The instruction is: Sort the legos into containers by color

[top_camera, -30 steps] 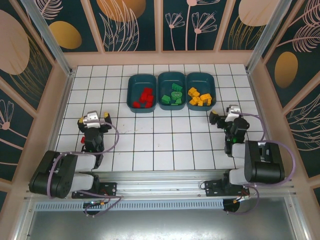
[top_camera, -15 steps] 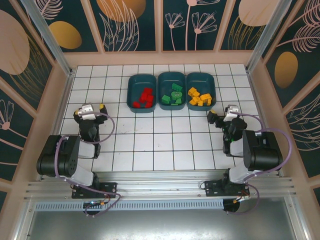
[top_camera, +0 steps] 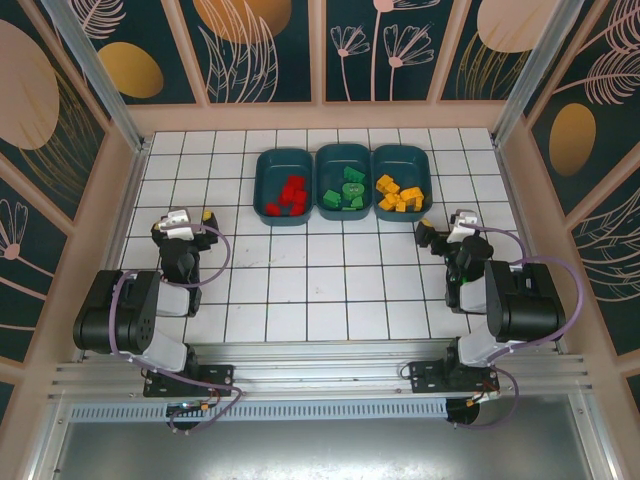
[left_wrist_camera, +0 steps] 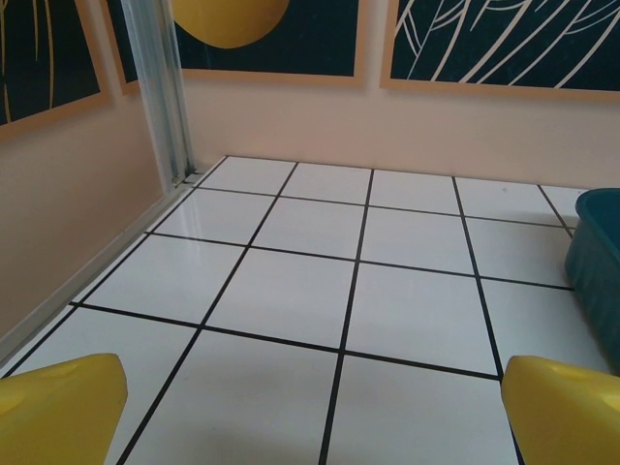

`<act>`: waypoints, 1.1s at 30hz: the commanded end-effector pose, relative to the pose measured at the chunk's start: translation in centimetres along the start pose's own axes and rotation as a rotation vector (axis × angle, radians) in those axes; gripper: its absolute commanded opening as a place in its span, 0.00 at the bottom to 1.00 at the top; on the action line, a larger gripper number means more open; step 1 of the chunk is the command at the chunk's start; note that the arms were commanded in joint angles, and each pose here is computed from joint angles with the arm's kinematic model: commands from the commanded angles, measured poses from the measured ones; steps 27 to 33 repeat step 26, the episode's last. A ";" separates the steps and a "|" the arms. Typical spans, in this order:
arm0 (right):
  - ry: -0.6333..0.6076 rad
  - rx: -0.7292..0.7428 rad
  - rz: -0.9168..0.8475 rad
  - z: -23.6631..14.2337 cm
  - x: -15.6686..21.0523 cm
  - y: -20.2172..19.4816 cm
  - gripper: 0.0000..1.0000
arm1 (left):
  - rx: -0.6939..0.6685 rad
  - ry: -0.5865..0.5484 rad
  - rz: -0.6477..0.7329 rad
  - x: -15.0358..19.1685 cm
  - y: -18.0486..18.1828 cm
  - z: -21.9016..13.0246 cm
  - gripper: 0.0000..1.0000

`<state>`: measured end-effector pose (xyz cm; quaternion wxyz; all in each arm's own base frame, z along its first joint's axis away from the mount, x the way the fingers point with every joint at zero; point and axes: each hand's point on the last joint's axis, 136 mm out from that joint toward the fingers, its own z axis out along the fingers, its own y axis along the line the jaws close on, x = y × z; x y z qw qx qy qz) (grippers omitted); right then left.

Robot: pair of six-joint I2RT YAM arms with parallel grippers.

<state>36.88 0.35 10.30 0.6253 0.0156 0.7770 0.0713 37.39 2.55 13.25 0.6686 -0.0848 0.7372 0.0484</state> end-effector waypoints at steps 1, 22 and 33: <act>-0.071 0.010 -0.019 0.2 -2.0 0.1 0.99 | 0.009 -0.016 -0.019 -0.5 -0.1 0.0 0.99; -0.074 0.018 -0.026 0.2 -2.0 0.1 0.99 | 0.019 -0.007 -0.017 -0.4 -0.3 0.2 0.99; -0.073 0.019 -0.025 0.2 -2.0 0.1 0.99 | 0.016 -0.011 -0.015 -0.3 -0.2 0.0 0.99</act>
